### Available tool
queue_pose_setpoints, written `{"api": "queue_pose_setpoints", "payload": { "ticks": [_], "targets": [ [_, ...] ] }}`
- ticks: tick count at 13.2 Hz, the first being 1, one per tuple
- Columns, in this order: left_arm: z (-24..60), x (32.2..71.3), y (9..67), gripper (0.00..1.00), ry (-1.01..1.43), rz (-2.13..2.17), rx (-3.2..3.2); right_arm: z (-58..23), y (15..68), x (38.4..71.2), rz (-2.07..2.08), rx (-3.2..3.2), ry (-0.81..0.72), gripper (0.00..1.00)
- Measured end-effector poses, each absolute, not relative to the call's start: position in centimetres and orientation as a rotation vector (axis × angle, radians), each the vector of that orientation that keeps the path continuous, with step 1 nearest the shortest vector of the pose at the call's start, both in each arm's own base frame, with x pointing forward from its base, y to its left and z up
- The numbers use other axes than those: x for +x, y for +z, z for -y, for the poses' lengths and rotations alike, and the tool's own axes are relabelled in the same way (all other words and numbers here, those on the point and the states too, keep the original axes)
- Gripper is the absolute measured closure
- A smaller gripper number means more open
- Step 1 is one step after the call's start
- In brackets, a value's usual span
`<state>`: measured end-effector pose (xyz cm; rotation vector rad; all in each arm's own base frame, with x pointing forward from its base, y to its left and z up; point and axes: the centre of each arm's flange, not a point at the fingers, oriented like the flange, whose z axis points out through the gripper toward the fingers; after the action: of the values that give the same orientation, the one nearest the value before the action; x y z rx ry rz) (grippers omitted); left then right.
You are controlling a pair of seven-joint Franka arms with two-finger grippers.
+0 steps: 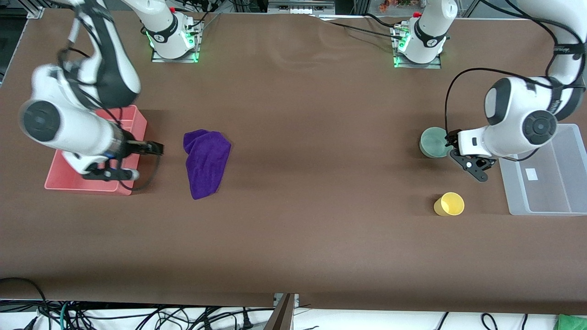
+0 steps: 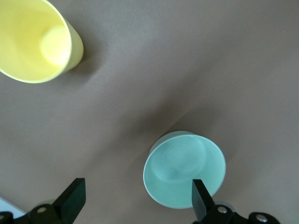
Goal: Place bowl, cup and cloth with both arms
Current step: 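Lower the right gripper onto the cloth while the left gripper reaches the bowl, then lift the cloth with the right gripper while the left gripper lifts the bowl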
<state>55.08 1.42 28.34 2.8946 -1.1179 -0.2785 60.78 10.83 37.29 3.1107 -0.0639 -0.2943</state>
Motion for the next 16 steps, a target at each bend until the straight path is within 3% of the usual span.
{"api": "queue_pose_setpoints", "payload": {
  "ticks": [4, 5, 7, 12, 13, 14, 16],
  "targets": [
    [-1.6, 51.4, 21.6, 0.02, -0.259, 1.132, 2.883, -13.6, 29.5, 59.7, 0.161, 3.101, -0.289, 0.00],
    [-1.7, 51.0, 20.3, 0.10, -0.285, 1.127, 2.873, -14.3, 28.0, 59.4, 0.176, 3.102, -0.274, 0.00],
    [-1.7, 50.6, 18.4, 0.35, -0.312, 1.122, 2.861, -15.9, 25.0, 58.7, 0.202, 3.104, -0.254, 0.00],
    [-1.8, 51.3, 18.6, 0.89, -0.288, 1.183, 2.841, -19.0, 18.8, 56.8, 0.196, 3.102, -0.261, 0.00],
    [-1.9, 51.6, 19.0, 0.97, -0.275, 1.206, 2.835, -19.1, 17.8, 56.4, 0.195, 3.105, -0.252, 0.06],
    [-2.3, 52.1, 19.9, 0.97, -0.260, 1.227, 2.831, -19.0, 17.0, 56.0, 0.196, 3.109, -0.243, 0.07],
    [-4.1, 53.5, 23.2, 0.97, -0.333, 1.246, 2.787, -18.9, 17.0, 55.8, 0.196, 3.113, -0.230, 0.27]
  ]
}}
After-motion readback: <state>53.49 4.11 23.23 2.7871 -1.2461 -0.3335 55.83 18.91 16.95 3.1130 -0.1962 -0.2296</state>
